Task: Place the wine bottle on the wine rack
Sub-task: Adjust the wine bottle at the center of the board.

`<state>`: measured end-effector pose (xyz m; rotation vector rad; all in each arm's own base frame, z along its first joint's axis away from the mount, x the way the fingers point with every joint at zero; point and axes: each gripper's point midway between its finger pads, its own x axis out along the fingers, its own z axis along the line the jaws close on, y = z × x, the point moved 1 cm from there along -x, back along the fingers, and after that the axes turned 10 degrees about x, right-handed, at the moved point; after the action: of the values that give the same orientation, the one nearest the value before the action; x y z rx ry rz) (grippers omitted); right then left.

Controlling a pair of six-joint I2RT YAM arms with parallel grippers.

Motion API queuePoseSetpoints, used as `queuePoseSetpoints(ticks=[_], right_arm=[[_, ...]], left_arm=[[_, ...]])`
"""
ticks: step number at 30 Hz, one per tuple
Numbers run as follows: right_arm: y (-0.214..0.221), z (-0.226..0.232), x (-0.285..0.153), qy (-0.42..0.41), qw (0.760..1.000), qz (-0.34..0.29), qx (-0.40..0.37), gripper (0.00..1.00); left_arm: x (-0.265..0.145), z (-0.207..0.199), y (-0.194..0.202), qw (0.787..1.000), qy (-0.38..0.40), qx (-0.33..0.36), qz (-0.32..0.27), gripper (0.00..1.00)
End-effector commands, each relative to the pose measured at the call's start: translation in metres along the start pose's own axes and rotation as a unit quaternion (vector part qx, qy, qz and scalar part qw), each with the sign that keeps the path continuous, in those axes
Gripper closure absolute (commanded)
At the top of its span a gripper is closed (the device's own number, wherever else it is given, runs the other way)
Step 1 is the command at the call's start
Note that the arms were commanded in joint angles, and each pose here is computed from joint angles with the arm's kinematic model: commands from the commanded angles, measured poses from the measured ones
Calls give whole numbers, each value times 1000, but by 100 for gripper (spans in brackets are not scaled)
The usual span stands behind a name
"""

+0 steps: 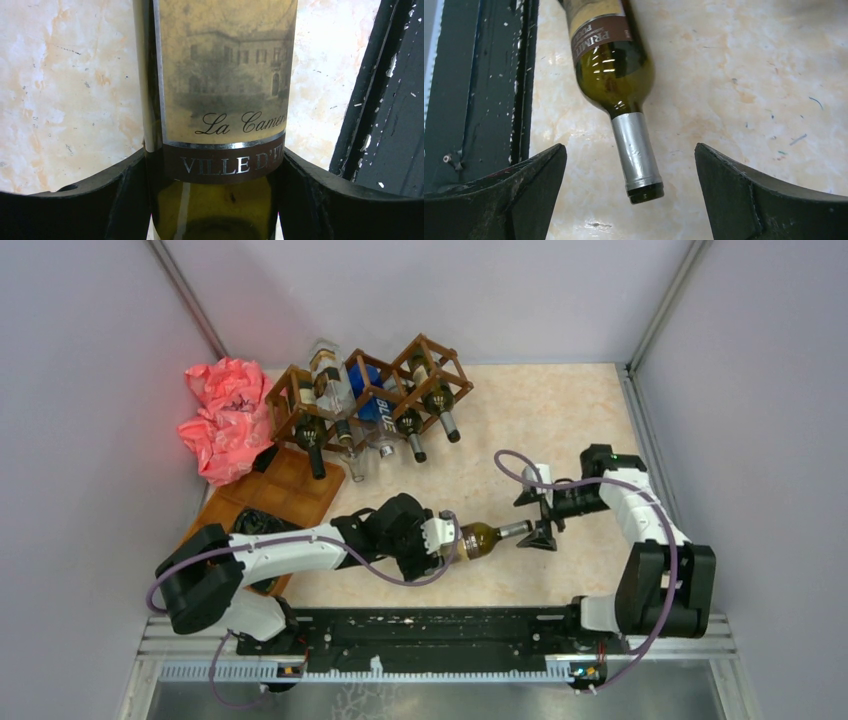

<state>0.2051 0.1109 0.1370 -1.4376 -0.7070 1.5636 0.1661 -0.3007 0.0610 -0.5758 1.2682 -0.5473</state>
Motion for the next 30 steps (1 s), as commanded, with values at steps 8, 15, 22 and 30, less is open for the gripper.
queuePoseSetpoints(ticks=[8, 15, 22, 30], right_arm=[[10, 10, 39, -71, 992, 71, -74, 16], [17, 0, 61, -37, 989, 130, -64, 25], [25, -10, 69, -8, 986, 158, -61, 43], [25, -10, 70, -8, 985, 161, -66, 50]], left_arm=[[-10, 17, -42, 996, -16, 54, -71, 100], [-9, 18, -47, 995, -15, 60, -74, 100], [-9, 18, -48, 995, -14, 59, -77, 100], [-11, 18, -48, 995, -17, 60, -79, 100]])
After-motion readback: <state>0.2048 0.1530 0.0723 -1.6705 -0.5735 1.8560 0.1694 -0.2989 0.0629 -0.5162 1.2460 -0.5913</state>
